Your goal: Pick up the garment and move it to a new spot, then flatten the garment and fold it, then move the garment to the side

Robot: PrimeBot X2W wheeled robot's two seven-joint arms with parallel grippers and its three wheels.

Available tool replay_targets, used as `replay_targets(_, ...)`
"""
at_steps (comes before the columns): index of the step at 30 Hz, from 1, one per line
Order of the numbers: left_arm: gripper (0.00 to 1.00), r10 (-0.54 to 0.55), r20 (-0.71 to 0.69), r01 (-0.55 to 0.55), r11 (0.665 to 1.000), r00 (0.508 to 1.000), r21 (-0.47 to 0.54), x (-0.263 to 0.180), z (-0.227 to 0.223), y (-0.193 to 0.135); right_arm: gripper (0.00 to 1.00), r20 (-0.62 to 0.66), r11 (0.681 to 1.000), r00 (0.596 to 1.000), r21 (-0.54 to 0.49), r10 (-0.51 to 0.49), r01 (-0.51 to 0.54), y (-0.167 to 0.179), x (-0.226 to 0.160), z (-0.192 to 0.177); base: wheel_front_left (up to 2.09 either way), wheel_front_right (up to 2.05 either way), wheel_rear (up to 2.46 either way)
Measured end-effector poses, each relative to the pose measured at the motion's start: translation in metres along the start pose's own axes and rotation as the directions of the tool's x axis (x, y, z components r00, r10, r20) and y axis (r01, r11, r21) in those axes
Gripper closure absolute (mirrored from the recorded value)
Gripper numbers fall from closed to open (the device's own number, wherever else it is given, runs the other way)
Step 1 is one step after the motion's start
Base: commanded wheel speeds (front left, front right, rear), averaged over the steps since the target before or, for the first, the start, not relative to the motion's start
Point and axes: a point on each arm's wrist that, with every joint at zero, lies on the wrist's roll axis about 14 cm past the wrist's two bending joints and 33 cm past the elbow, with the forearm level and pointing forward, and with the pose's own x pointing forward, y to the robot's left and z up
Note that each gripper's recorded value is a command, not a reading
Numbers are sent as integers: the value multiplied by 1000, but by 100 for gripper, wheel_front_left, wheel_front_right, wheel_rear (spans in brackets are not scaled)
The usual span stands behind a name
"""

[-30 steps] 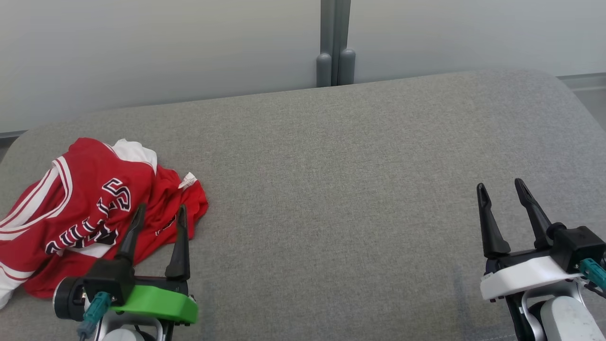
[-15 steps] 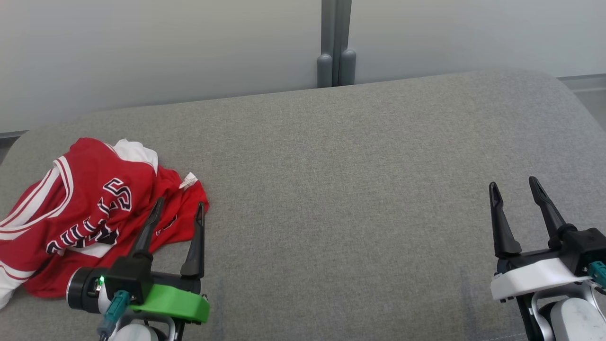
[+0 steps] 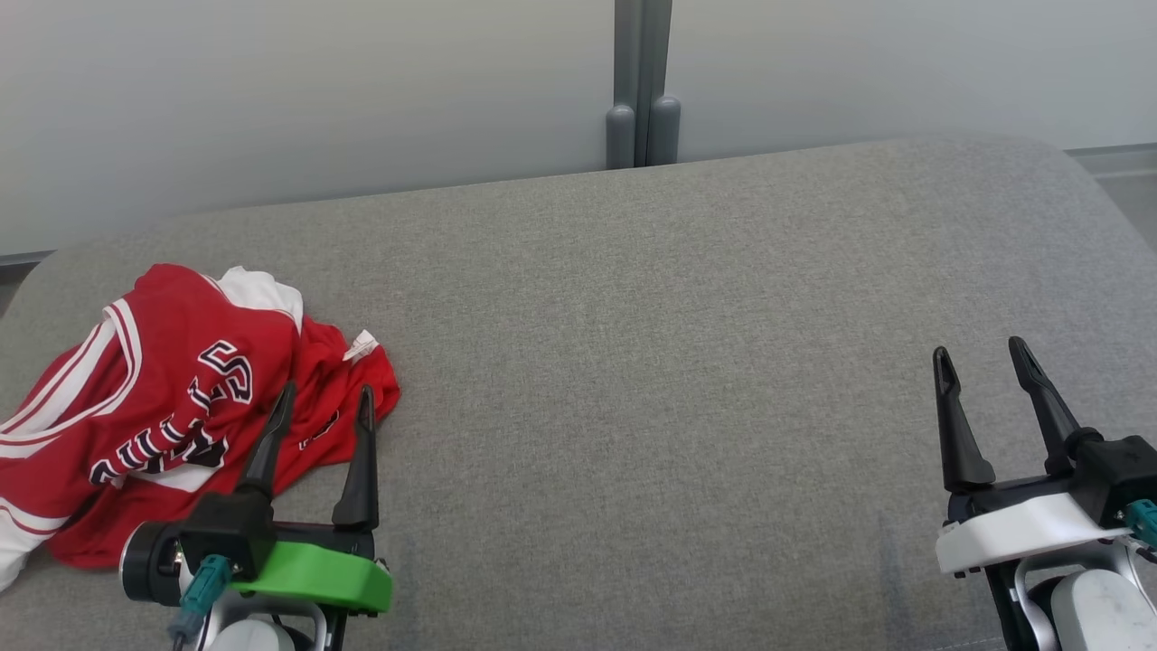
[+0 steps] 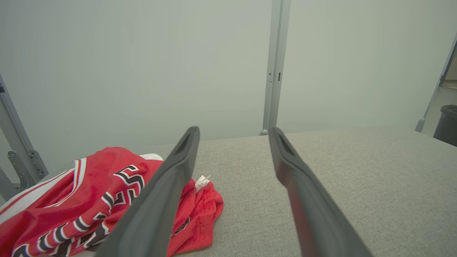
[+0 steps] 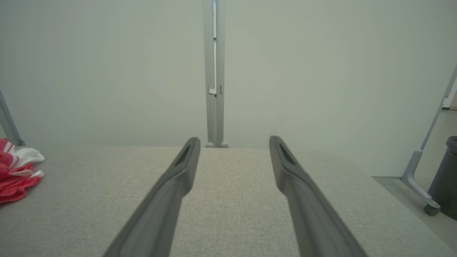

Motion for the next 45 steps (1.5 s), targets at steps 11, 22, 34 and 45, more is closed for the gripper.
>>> replay_targets(11,0,19,-18,-20,1000,1000,-5,-2,-6,5,0,-2,1000,1000,11,6,-6,2,0,-1,0,0,0)
replay_targets(22,0,28,-23,-28,1000,999,-7,-3,-7,7,0,-3,1000,1000,15,14,-14,3,0,-1,0,0,0)
replay_targets(34,0,38,-26,-38,999,999,-14,-4,-8,10,0,-5,1000,1000,20,16,-16,4,1,-2,0,0,0)
replay_targets(45,0,40,-26,-41,999,999,-19,-4,-8,11,0,-10,1000,1000,24,19,-18,5,1,-4,0,0,0)
